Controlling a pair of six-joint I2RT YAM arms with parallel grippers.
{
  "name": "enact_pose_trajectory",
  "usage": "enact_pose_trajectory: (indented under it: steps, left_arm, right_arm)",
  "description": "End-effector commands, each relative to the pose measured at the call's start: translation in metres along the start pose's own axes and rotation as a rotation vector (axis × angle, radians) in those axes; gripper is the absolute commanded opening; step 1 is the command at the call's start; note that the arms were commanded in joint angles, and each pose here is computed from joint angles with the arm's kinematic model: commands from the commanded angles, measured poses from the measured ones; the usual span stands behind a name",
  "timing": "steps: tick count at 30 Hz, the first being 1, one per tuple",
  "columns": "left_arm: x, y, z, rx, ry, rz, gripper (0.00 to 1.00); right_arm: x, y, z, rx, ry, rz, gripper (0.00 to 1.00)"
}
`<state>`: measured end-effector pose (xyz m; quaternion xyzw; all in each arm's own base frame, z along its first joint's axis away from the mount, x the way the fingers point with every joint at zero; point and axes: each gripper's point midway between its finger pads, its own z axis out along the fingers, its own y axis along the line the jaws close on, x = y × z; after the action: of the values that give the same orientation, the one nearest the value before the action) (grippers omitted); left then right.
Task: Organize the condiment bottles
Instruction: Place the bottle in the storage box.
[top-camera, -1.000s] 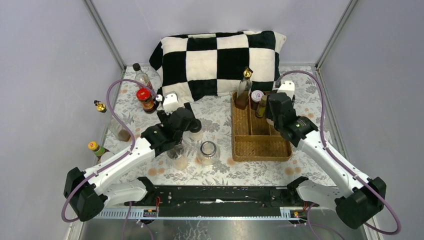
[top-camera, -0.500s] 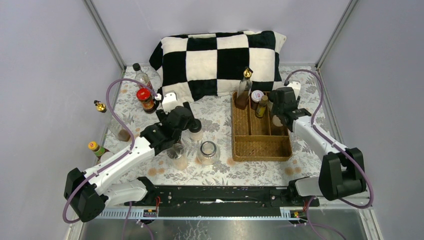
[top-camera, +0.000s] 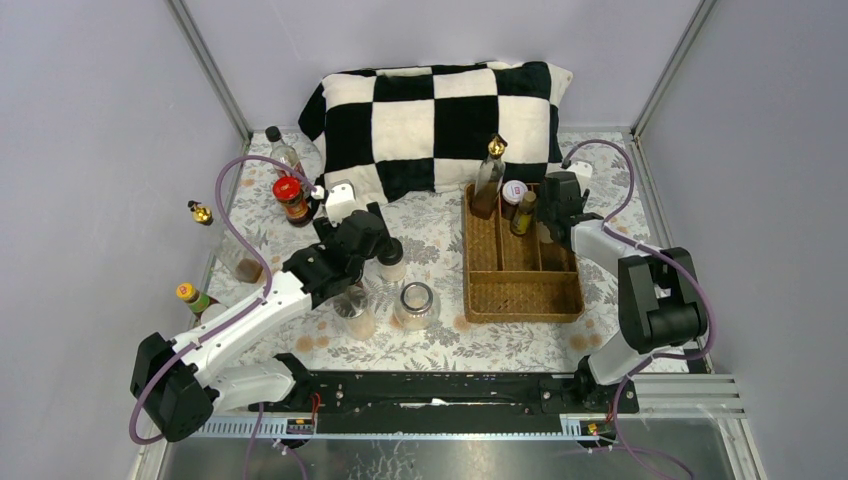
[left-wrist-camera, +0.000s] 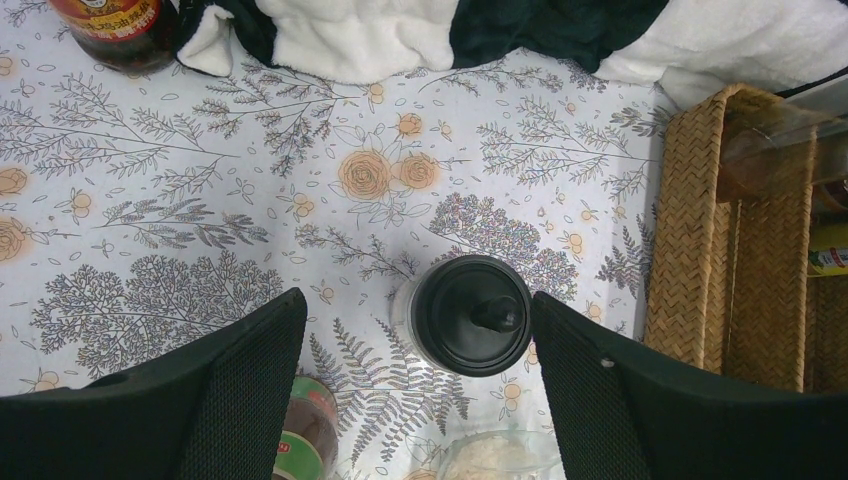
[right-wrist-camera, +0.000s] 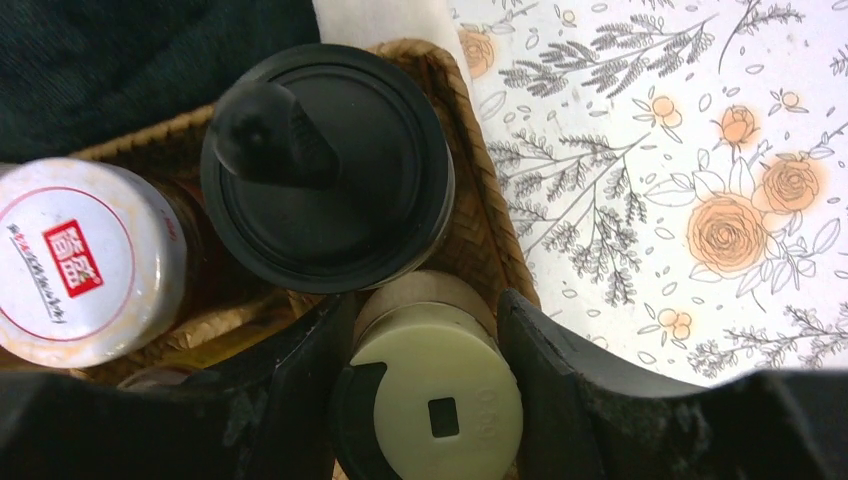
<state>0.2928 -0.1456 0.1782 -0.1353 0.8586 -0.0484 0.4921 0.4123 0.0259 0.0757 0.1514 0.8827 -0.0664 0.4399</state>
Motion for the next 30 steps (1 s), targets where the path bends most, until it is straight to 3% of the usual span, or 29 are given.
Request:
enact_pose_trajectory:
  steps: [1,7,8,11,13,23,30]
  left_arm:
    - [-0.002,-0.005,0.001,0.02,-0.001,-0.013,0.86]
    - [-0.002,-0.005,0.0,0.021,0.0,-0.015,0.86]
    - [-0.002,-0.005,0.0,0.021,0.001,-0.015,0.86]
    - [-0.003,-0.006,0.0,0.023,0.002,-0.01,0.87]
    - [-0.003,-0.009,0.001,0.026,0.009,0.001,0.9]
    - [0.0,-0.029,0.017,0.052,0.039,0.069,0.89]
    - [0.001,-0.028,0.017,0.04,0.042,0.057,0.88]
  right_arm:
    - [-0.046,0.01,0.006,-0.01,-0.153,0.075,0.49]
    - [-0.047,0.016,0.014,-0.017,-0.155,0.069,0.51]
    - [-0.046,0.017,0.015,-0.02,-0.147,0.066,0.56]
    - [-0.037,0.015,0.015,-0.006,-0.099,0.066,0.84]
    - [-0.035,0.012,0.01,-0.006,-0.091,0.069,0.92]
    - [-0.05,-0.013,-0.056,0.002,-0.109,0.107,0.93]
    - [-0.063,-0.006,-0.086,-0.096,-0.106,0.074,0.91]
